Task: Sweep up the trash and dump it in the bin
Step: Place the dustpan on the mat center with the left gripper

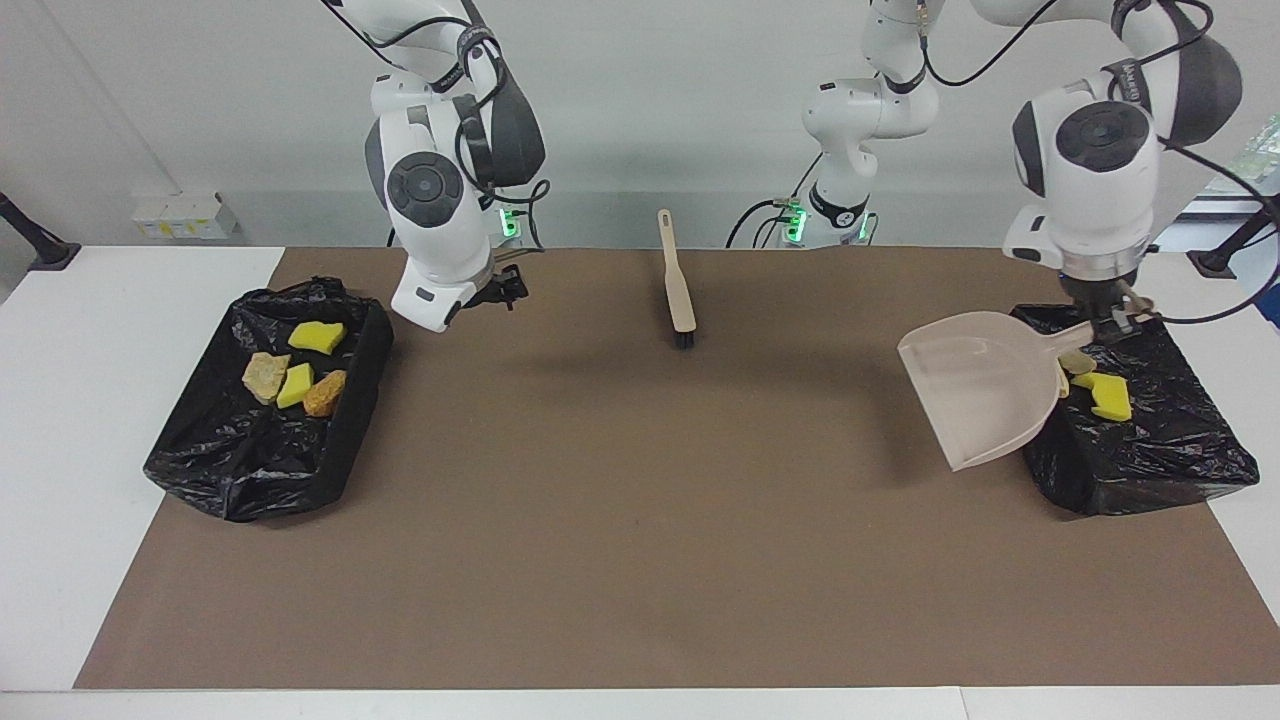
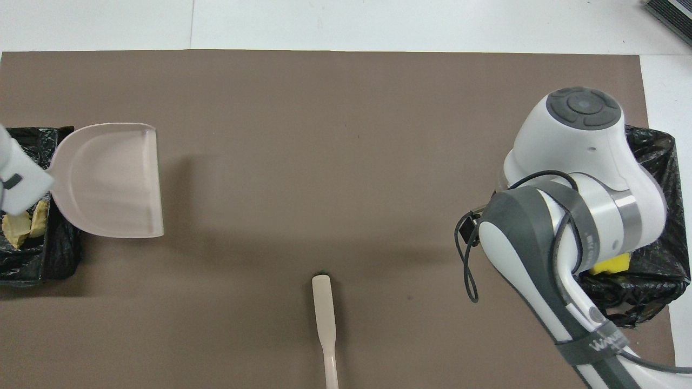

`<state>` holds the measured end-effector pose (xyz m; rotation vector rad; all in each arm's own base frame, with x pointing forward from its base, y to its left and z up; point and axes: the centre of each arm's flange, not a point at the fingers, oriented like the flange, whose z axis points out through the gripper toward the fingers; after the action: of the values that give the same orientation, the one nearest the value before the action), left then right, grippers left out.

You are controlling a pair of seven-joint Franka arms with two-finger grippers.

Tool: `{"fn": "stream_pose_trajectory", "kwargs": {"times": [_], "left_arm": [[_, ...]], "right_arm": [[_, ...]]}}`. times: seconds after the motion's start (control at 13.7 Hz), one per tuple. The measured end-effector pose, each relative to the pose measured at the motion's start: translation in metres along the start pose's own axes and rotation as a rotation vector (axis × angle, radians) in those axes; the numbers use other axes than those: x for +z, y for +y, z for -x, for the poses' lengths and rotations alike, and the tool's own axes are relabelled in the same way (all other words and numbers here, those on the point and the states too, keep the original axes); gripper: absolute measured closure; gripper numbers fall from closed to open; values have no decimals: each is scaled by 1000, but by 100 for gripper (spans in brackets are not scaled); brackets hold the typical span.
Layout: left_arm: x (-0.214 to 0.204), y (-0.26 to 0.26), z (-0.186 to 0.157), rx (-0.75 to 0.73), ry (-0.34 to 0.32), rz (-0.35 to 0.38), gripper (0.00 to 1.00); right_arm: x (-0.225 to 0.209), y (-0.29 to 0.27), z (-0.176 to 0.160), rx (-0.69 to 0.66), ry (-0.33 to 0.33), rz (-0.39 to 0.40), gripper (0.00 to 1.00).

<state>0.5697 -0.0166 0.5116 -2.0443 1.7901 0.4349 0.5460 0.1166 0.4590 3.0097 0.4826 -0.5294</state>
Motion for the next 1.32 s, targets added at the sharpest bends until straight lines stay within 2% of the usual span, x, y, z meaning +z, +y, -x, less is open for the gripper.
{"fn": "stream_pose_trajectory", "kwargs": {"times": [0.15, 0.22, 0.37, 0.44, 0.59, 0.73, 0.88, 1.03, 1.17, 1.32], "left_arm": [[-3, 11, -45, -112, 63, 31, 69], [-4, 17, -70, -190, 82, 46, 69], [-7, 32, -136, -365, 107, 69, 69], [-9, 43, -169, -454, 123, 92, 69], [-16, 63, -215, -610, 162, 159, 69], [-30, 80, -244, -777, 208, 236, 69], [-43, 95, -271, -929, 260, 327, 69], [-54, 108, -299, -1042, 307, 393, 69], [-58, 116, -325, -1193, 354, 494, 69], [-59, 122, -340, -1245, 365, 534, 69]], "right_arm": [[-4, 33, 3, -10, 17, -15, 0], [-10, 47, 3, 2, 46, -15, 0], [-20, 81, 6, 61, 97, -12, 0], [-23, 99, 10, 94, 112, -12, 0], [-40, 134, 20, 158, 156, -9, 0], [-63, 155, 32, 194, 205, 1, 0], [-92, 153, 52, 202, 246, 13, 0], [-114, 150, 79, 214, 261, 12, 0], [-131, 148, 103, 271, 287, 1, 0], [-140, 143, 114, 333, 293, -29, 0]]}}
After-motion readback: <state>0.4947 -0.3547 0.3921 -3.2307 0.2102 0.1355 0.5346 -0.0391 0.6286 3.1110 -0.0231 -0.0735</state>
